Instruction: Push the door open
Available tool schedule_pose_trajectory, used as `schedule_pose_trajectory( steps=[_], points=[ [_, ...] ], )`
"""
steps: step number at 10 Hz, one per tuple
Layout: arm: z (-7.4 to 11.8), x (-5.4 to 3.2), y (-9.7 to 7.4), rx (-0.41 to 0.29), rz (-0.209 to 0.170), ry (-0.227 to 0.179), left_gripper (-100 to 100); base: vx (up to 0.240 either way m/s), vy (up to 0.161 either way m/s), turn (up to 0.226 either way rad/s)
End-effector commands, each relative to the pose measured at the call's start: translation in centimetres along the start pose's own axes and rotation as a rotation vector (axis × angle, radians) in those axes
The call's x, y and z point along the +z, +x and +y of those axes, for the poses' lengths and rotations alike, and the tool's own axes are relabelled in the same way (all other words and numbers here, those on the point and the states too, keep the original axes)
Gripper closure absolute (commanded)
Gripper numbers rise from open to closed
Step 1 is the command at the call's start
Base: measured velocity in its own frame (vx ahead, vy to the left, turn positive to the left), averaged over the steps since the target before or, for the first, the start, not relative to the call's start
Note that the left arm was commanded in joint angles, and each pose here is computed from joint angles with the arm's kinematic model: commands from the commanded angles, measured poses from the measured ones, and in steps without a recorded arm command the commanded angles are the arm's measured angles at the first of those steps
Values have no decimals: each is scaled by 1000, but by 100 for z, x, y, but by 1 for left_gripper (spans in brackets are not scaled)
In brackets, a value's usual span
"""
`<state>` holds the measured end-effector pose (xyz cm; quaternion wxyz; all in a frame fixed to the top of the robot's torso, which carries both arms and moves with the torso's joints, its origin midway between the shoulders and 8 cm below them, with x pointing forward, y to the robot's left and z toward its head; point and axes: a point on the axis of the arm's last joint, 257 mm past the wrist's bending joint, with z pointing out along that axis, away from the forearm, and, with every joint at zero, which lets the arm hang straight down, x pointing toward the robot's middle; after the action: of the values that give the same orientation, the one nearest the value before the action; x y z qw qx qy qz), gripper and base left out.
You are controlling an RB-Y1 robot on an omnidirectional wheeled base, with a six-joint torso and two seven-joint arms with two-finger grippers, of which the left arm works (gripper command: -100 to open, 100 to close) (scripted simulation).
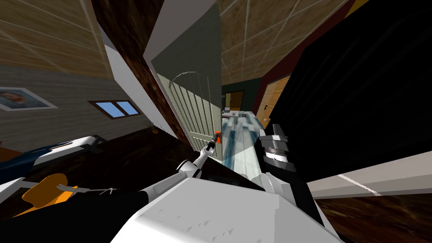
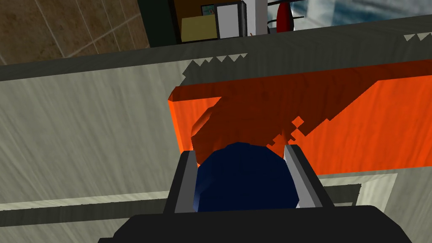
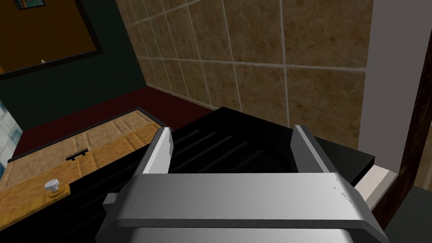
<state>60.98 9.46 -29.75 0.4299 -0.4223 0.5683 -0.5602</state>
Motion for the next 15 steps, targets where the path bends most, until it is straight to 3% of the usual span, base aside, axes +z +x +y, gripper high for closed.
schedule_pose_trajectory(
  steps=[1, 3, 4, 15],
  points=[
    [-19, -8, -222, 8, -32, 4, 100, 98, -76, 17],
    [-19, -8, -222, 8, -32, 4, 100, 78, -63, 25],
    [-15, -24, -358, 10, -55, 3, 100, 109, -95, 72],
    [-2, -161, -1114, 4, -194, 0, 100, 152, -150, 73]
  ],
)
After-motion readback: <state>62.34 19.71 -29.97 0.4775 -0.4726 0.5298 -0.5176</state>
